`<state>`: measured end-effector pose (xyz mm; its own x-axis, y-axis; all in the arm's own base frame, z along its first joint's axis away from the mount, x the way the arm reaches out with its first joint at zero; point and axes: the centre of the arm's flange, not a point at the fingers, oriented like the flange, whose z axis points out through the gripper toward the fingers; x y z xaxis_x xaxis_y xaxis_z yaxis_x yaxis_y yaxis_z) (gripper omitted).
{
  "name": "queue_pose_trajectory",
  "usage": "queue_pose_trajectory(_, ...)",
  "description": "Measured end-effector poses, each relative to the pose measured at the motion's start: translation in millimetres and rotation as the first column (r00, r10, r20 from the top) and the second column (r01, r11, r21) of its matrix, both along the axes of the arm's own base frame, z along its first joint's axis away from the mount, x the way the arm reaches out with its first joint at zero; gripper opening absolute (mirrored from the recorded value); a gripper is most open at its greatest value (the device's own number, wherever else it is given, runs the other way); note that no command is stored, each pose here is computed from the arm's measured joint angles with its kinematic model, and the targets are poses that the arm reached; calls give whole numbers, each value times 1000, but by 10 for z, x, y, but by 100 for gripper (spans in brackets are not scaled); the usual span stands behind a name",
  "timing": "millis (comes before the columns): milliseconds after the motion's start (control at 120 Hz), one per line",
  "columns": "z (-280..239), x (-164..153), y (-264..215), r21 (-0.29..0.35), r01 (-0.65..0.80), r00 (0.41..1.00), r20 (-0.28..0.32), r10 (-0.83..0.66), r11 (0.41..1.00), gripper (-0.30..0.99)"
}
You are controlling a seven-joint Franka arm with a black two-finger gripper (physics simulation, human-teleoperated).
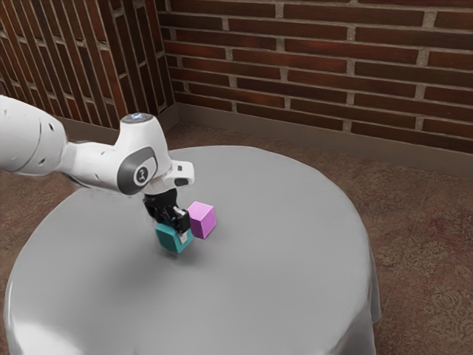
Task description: Pick up the blue block with one arm, and put the blue block on the pink block with one arm
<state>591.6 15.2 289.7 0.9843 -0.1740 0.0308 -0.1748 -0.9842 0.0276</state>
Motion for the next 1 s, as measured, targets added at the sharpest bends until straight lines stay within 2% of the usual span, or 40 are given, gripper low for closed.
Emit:
queue_pose_trajectory(183,401,93,-39,19,9,999,30,-10,1000,33)
queue_pose_trajectory(325,714,389,-108,54,25,998,51,-27,998,33)
queue_pose_trajectory(492,740,686,-218,61,17,1000,17,-18,998,33)
queue_pose_trajectory(675,647,733,-152,61,-30,999,-35,32,998,33)
queue_pose_trajectory(1000,628,830,-199,64,-68,996,-55,71,996,33)
